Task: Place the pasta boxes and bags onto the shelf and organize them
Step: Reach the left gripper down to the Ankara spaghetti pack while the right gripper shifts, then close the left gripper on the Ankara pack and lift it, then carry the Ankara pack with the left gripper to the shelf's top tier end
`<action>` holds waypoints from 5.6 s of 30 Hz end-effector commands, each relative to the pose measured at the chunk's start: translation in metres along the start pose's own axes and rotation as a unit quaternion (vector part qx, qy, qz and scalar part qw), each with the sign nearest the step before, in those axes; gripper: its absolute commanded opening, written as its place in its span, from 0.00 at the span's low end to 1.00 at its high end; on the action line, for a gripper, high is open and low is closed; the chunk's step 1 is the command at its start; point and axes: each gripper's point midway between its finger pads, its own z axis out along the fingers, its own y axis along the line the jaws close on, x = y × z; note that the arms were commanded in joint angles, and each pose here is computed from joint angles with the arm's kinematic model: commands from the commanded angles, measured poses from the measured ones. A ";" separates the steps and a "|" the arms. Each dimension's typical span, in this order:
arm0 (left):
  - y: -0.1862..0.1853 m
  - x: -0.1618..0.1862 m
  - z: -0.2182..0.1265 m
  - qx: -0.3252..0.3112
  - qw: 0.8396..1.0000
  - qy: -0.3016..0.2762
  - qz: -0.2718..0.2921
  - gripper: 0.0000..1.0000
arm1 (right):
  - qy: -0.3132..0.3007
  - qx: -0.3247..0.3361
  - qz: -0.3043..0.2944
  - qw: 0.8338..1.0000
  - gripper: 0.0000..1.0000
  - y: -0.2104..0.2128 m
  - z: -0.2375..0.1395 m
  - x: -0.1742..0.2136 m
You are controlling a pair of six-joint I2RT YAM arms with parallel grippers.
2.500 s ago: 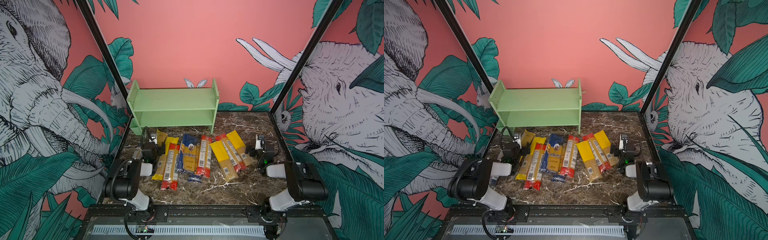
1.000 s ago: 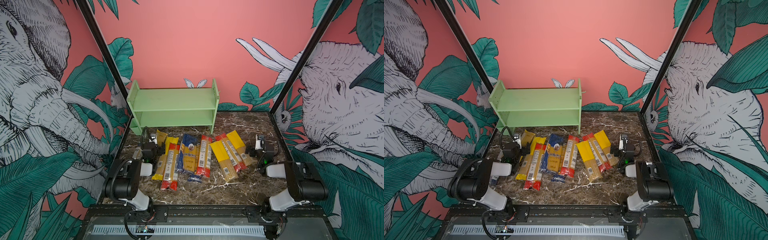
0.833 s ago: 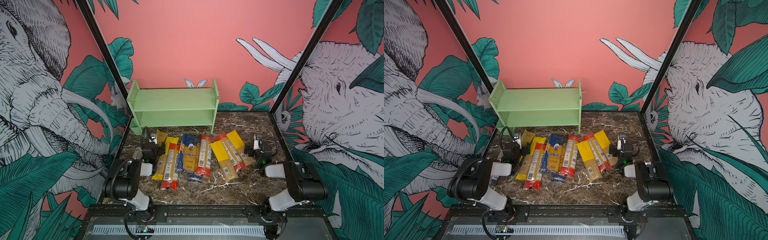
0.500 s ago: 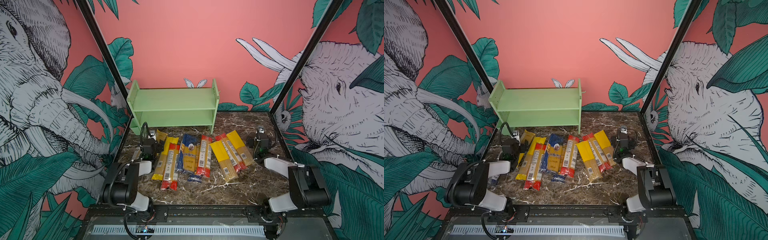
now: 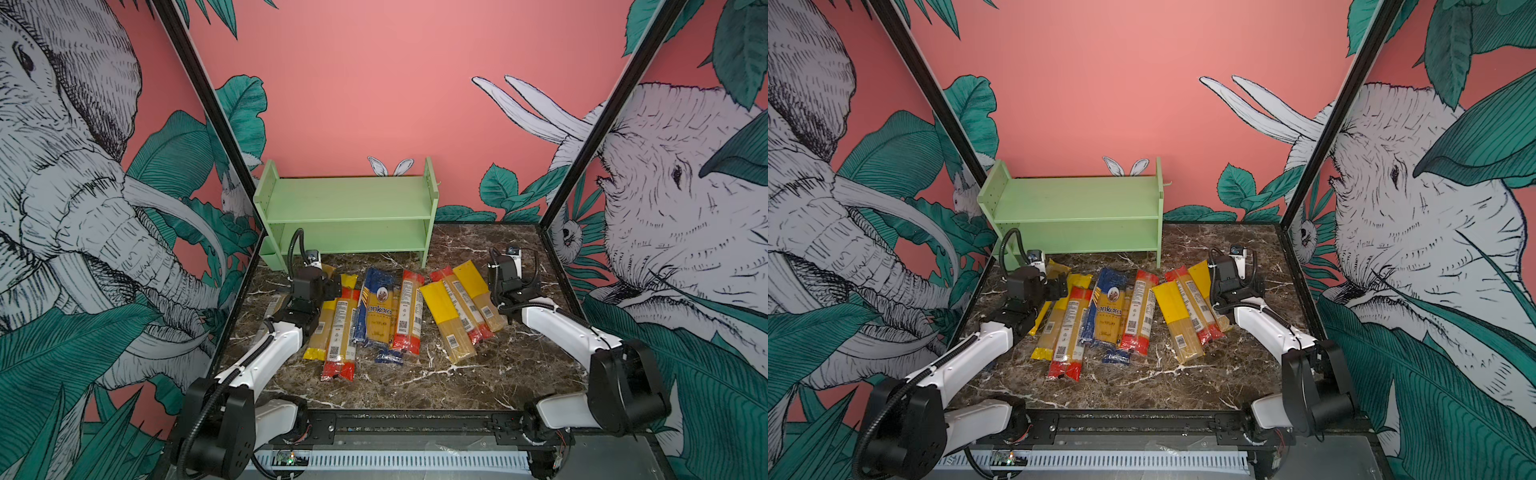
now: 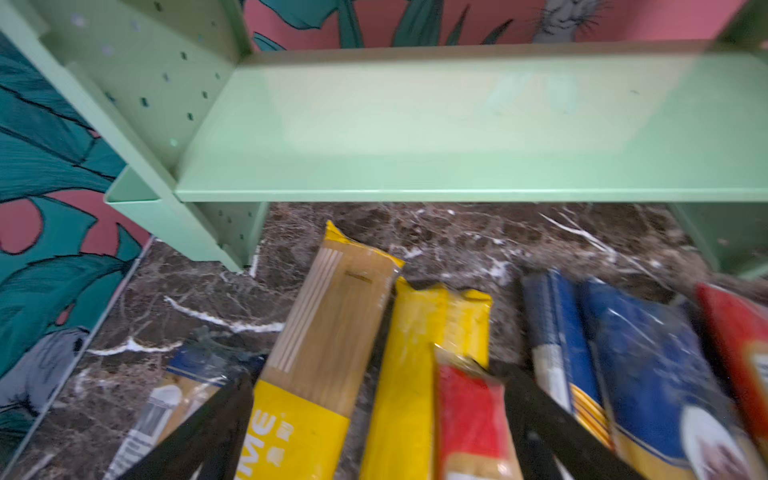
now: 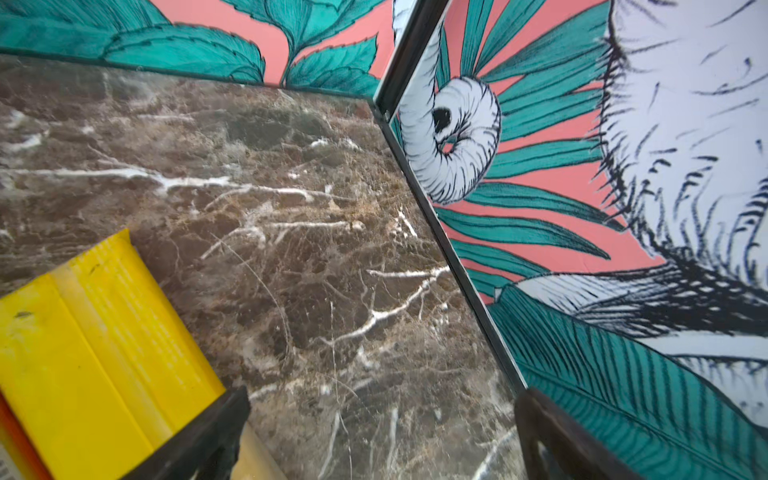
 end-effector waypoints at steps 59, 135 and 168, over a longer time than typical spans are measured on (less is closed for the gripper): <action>-0.128 0.224 -0.050 -0.036 0.942 0.303 0.140 0.49 | 0.061 -0.175 0.015 0.983 0.99 0.010 -0.061 0.031; 0.047 -0.277 -0.053 -0.133 0.984 -0.064 0.099 0.00 | -0.018 -0.573 -0.034 0.818 0.99 0.185 -0.239 -0.106; 0.130 -0.250 0.028 -0.221 0.969 0.006 0.110 0.08 | 0.013 -0.549 -0.064 0.833 0.99 0.231 -0.208 -0.108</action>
